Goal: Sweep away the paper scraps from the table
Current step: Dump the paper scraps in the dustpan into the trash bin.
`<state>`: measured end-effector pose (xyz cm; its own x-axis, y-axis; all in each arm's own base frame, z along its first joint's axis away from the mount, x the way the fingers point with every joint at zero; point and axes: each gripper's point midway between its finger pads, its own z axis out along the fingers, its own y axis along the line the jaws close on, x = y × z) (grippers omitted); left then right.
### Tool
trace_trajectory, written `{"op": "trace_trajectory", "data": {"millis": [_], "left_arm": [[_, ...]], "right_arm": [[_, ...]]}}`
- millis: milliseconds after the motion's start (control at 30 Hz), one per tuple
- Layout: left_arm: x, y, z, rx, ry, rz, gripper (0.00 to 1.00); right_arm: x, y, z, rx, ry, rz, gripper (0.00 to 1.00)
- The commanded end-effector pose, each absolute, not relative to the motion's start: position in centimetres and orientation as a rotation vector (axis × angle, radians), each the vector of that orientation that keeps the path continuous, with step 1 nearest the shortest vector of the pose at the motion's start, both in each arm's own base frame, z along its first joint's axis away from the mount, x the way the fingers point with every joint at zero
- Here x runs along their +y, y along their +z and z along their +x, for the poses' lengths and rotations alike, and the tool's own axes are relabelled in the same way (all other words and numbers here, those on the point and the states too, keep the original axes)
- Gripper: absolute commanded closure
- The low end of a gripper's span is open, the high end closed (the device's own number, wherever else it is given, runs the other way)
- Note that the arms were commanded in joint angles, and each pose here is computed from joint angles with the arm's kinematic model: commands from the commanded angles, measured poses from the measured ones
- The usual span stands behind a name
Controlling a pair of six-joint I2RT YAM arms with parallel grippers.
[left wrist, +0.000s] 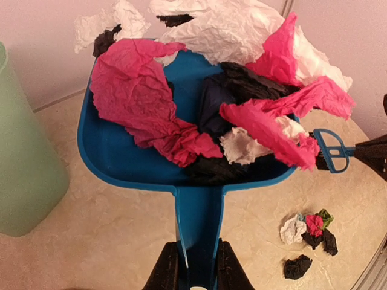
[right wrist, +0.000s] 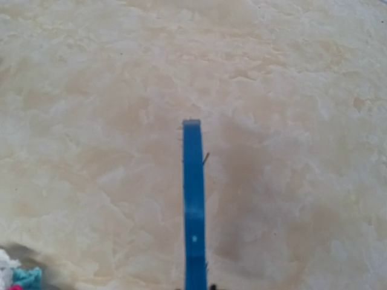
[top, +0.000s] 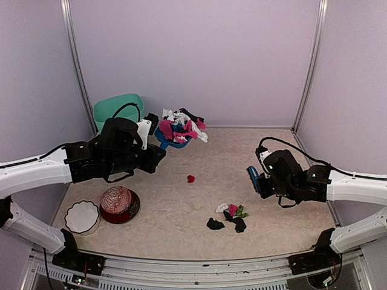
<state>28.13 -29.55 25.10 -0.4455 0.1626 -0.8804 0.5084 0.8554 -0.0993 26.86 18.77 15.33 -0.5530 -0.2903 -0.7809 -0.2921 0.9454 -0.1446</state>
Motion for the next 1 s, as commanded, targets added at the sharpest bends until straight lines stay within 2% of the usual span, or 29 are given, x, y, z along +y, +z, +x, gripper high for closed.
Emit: {"op": "trace_trajectory", "data": {"millis": [0,500,967], "left_arm": [[-27.2,28.3,29.4,2.029,-0.406,0.434,1.00],[-19.3,34.1,35.5,2.022,-0.559,0.148,1.00],[-15.3,35.4,39.3,1.965,-1.062,-0.122,1.00]], "right_arm": [[19.2,15.8,27.5,2.167,0.019,-0.406,1.00],[20.0,15.1,27.8,2.172,0.042,-0.430,1.00],[19.7,14.8,27.5,2.174,0.057,-0.414,1.00]]}}
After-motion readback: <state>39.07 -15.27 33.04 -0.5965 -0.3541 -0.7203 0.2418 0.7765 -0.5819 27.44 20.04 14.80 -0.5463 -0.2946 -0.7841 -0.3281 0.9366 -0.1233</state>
